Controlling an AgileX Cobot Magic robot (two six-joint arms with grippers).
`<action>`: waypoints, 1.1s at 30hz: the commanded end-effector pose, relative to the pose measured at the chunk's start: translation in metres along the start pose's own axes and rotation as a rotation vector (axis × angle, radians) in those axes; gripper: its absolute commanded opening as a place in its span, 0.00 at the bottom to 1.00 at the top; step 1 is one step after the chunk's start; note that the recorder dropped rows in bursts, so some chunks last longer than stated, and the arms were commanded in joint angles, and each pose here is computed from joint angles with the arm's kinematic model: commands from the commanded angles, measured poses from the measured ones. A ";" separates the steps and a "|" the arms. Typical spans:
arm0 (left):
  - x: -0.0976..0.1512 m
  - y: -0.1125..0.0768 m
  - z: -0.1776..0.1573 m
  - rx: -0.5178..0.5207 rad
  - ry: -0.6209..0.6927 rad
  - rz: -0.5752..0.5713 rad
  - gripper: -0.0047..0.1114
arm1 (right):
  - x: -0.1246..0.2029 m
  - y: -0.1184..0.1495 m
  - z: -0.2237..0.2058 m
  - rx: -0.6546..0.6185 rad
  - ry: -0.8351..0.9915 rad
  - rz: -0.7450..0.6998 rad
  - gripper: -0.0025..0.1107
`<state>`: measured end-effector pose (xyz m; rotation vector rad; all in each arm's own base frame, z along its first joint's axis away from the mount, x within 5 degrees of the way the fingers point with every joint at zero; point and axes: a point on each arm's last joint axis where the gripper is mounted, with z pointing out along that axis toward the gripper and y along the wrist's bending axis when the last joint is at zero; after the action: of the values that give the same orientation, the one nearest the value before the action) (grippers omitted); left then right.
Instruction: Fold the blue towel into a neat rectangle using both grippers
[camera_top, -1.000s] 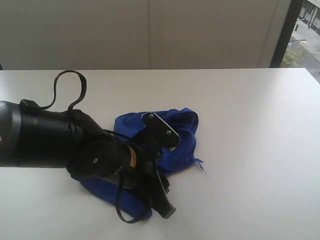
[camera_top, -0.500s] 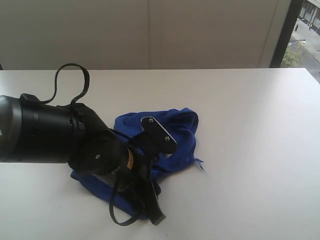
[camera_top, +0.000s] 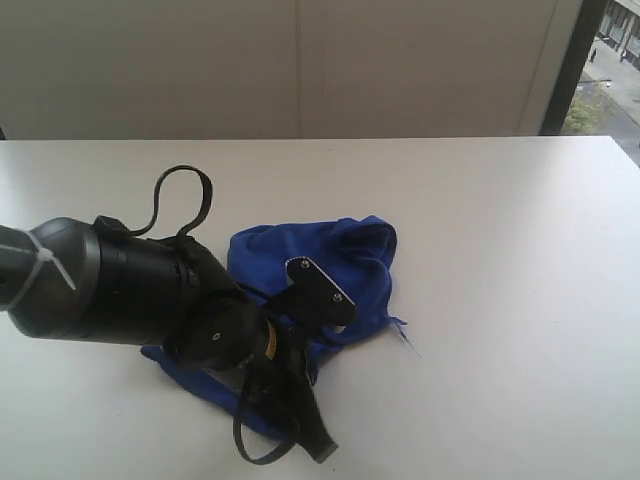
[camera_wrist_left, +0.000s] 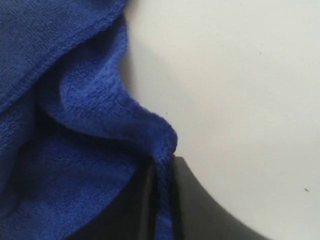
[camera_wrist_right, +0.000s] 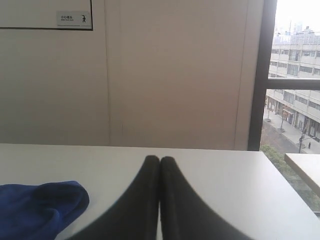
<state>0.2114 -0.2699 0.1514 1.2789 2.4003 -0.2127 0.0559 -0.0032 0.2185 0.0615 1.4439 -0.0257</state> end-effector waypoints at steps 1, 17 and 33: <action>0.000 -0.001 -0.006 -0.001 0.017 0.023 0.04 | 0.000 0.000 0.000 -0.003 -0.017 0.011 0.02; -0.007 0.044 -0.185 -0.469 -0.032 0.301 0.04 | -0.025 0.001 -0.005 -0.023 -0.300 0.054 0.02; 0.027 0.073 -0.293 -0.856 0.078 0.289 0.04 | -0.066 0.018 0.060 -0.098 0.417 0.186 0.02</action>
<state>0.1828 -0.1277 0.4046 1.1798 1.8748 0.7840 0.0867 0.0023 0.2785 0.2638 1.6780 0.2734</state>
